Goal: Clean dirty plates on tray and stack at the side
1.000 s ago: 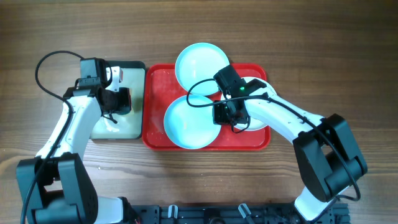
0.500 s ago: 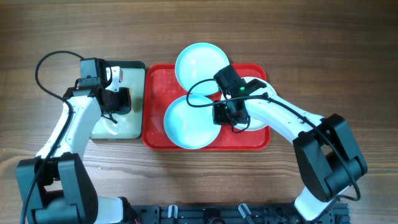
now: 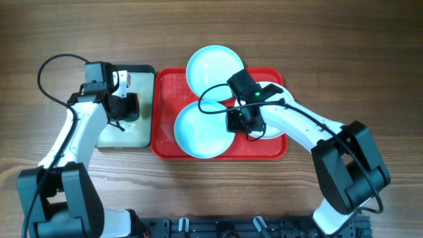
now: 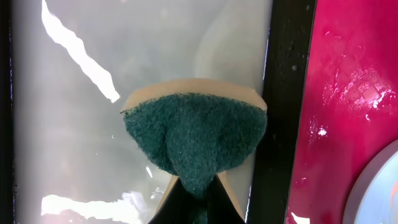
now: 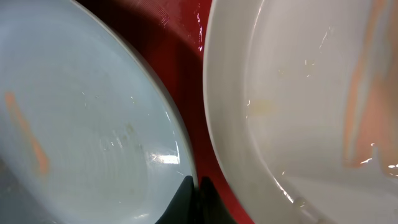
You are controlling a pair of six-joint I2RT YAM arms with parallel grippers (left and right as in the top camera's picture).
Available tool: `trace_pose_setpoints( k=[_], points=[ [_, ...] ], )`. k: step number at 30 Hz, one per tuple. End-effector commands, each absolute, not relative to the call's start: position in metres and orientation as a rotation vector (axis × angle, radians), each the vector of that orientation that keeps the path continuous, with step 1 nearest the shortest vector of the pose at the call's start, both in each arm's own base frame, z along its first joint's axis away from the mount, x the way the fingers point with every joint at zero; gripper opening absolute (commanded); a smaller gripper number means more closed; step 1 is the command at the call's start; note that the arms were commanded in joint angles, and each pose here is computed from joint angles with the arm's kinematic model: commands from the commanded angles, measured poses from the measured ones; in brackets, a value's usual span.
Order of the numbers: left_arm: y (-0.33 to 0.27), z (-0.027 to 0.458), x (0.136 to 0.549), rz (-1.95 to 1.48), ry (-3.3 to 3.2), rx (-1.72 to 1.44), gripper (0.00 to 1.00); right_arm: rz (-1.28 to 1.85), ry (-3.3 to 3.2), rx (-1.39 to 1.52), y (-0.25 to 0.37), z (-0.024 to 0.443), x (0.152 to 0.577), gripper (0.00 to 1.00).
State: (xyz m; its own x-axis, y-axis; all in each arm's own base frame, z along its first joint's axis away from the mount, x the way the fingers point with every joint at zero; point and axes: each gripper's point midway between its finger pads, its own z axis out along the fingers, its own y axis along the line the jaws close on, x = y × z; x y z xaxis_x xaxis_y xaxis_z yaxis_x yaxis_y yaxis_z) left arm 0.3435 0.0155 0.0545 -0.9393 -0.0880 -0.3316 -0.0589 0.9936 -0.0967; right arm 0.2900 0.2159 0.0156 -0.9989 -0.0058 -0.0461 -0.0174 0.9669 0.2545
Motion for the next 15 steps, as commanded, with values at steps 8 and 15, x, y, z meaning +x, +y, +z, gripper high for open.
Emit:
trace_pose_setpoints(
  k=[8, 15],
  points=[
    [0.011, 0.0537, 0.3439, -0.145, 2.792, -0.071, 0.04, 0.348, 3.081, -0.027, 0.2103, 0.007, 0.2892, 0.04],
    [0.0085, 0.056, 0.3488, -0.166, 2.769, -0.064, 0.04, 0.349, 3.08, -0.027, 0.2105, 0.0071, 0.2895, 0.04]
  ],
)
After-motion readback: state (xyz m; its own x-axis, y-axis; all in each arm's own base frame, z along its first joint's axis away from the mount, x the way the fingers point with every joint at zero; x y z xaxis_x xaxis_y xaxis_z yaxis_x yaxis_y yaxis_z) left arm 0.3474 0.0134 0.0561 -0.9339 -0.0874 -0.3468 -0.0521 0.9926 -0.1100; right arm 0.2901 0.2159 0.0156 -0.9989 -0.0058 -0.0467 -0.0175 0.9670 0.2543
